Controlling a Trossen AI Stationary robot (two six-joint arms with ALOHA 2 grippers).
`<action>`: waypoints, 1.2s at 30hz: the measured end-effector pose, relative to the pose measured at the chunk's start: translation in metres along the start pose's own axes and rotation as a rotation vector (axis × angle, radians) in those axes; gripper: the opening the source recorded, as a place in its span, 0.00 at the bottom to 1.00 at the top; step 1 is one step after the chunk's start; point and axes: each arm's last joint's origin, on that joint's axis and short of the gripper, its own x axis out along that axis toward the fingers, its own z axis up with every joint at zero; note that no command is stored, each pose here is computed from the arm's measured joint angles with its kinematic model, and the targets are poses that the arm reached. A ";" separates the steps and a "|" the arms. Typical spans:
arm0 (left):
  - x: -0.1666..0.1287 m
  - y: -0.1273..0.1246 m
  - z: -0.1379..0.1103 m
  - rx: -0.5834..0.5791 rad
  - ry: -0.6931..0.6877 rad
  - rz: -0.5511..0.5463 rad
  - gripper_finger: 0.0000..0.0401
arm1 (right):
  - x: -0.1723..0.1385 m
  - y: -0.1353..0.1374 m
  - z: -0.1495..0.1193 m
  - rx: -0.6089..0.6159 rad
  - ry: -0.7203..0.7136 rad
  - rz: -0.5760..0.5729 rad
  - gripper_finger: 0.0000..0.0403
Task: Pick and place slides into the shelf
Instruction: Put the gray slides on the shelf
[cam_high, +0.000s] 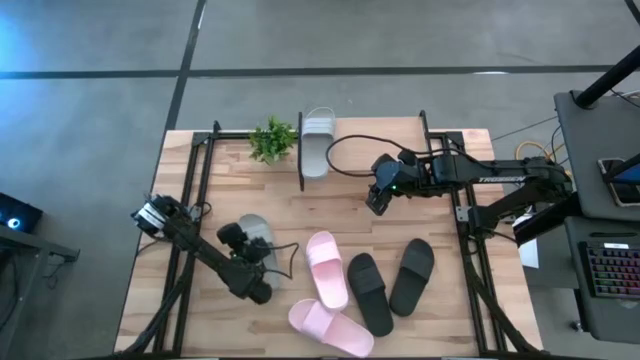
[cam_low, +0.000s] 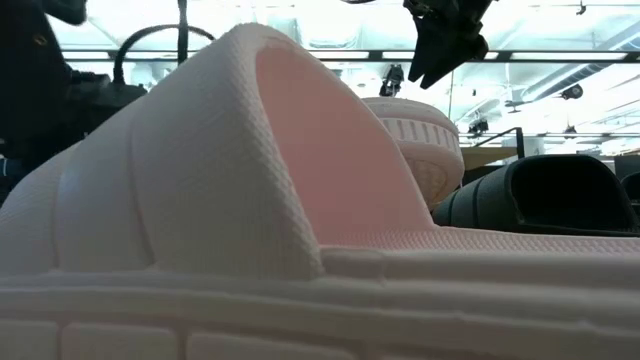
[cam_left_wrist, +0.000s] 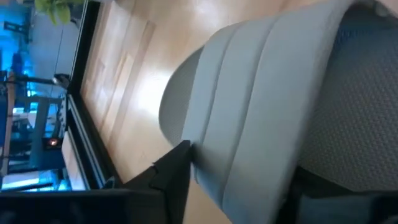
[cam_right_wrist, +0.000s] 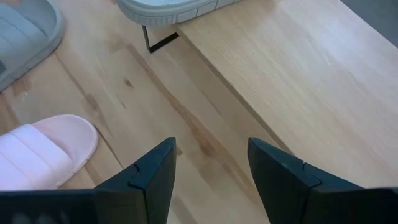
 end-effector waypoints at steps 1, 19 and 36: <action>0.003 0.001 0.000 -0.008 0.004 0.000 0.28 | 0.000 0.000 0.000 0.005 0.000 0.000 0.48; -0.050 0.088 0.039 -0.189 -0.266 -0.234 0.00 | -0.008 -0.003 0.001 0.046 -0.033 0.024 0.48; -0.088 0.212 0.192 -0.214 -0.836 0.100 0.00 | -0.075 -0.045 0.001 0.265 -0.368 -0.086 0.48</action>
